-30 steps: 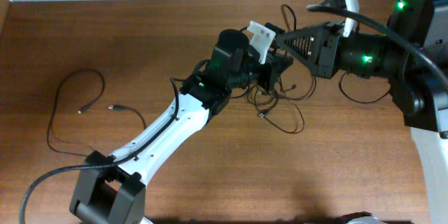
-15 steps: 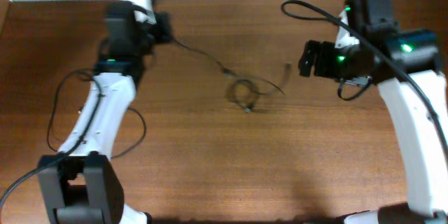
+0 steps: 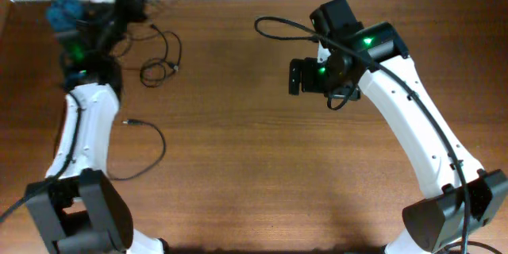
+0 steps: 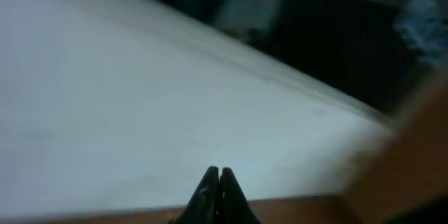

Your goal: Untangle cables

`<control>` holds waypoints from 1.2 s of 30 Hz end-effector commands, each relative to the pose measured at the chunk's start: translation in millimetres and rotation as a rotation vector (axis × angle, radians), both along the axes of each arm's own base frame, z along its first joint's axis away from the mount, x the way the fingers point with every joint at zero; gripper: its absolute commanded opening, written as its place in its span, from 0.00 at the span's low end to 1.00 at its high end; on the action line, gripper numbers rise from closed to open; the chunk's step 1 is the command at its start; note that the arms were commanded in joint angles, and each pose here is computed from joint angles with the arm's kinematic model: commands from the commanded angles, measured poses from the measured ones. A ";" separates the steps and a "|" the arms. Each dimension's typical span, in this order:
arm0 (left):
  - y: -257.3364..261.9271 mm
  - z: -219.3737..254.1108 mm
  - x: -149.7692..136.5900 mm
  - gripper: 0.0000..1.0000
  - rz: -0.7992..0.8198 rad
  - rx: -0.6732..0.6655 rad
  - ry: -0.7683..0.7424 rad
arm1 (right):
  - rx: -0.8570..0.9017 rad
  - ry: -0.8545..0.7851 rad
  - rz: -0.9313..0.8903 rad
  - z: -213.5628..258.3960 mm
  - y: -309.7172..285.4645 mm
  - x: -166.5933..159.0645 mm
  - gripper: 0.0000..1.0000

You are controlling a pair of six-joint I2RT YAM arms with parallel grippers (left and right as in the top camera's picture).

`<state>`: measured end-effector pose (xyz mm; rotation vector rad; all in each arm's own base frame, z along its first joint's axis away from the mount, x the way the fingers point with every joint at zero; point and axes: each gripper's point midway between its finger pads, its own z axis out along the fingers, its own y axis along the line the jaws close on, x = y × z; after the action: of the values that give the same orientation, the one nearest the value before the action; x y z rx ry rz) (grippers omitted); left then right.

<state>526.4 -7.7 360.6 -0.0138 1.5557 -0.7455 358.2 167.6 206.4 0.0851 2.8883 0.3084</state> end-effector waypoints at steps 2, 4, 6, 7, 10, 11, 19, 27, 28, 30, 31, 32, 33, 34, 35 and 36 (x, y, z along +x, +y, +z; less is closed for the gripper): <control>-71.9 45.6 -23.9 0.00 -0.273 -0.046 -0.118 | -0.060 -0.005 -0.074 -2.5 -19.5 4.0 0.99; -90.8 61.5 -33.9 0.00 -0.347 -0.026 -0.163 | -0.093 -0.007 -0.086 -3.3 -26.5 4.1 0.99; -107.7 53.6 -38.0 0.00 -0.410 -0.033 -0.098 | -0.108 0.020 -0.117 -4.8 -40.9 1.7 0.99; -112.4 40.6 -36.2 0.00 -0.416 -0.038 -0.036 | -0.112 0.032 -0.132 -5.5 -47.6 1.0 0.99; -109.9 -27.9 -17.3 0.00 -0.257 0.050 0.201 | -0.126 0.079 -0.203 -7.9 -77.1 -1.7 0.99; -105.0 -49.6 -11.4 0.00 -0.175 0.097 0.268 | -0.131 0.096 -0.224 -8.6 -86.0 -3.6 0.99; -156.8 -211.7 -3.1 0.00 -0.056 0.348 0.619 | -0.149 0.145 -0.247 -10.4 -105.5 -12.2 0.99; -180.3 -297.5 -97.0 0.00 -0.308 1.075 0.807 | -0.143 0.121 -0.228 -9.6 -104.3 -6.5 0.99; -176.4 -296.4 -100.1 0.00 -0.287 1.109 0.827 | -0.132 0.121 -0.225 -9.5 -102.2 -6.1 0.99; -171.9 -295.4 -103.2 0.06 -0.272 1.142 0.844 | -0.123 0.129 -0.221 -9.7 -100.4 -7.8 0.99; -168.5 -295.0 -101.8 0.12 -0.255 1.155 0.845 | -0.127 0.135 -0.214 -10.0 -100.8 -9.5 0.99; -164.8 -293.9 -98.5 0.12 -0.229 1.160 0.843 | -0.131 0.139 -0.211 -10.1 -101.4 -10.6 0.99; -162.7 -291.4 -93.4 0.12 -0.190 1.125 0.849 | -0.132 0.140 -0.211 -10.2 -101.7 -10.9 0.98; -161.9 -286.5 -88.1 0.23 -0.151 1.078 0.857 | -0.132 0.140 -0.211 -10.2 -101.6 -11.0 0.99; -161.5 -282.5 -84.0 0.33 -0.124 1.044 0.862 | -0.131 0.140 -0.211 -10.2 -101.5 -10.9 0.99; -162.0 -273.6 -75.2 0.35 -0.092 0.995 0.852 | -0.131 0.140 -0.211 -10.2 -101.5 -10.9 0.99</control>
<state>423.7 -176.6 56.7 0.7352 2.6743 0.0776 349.2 64.0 196.1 0.4209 2.9855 0.0698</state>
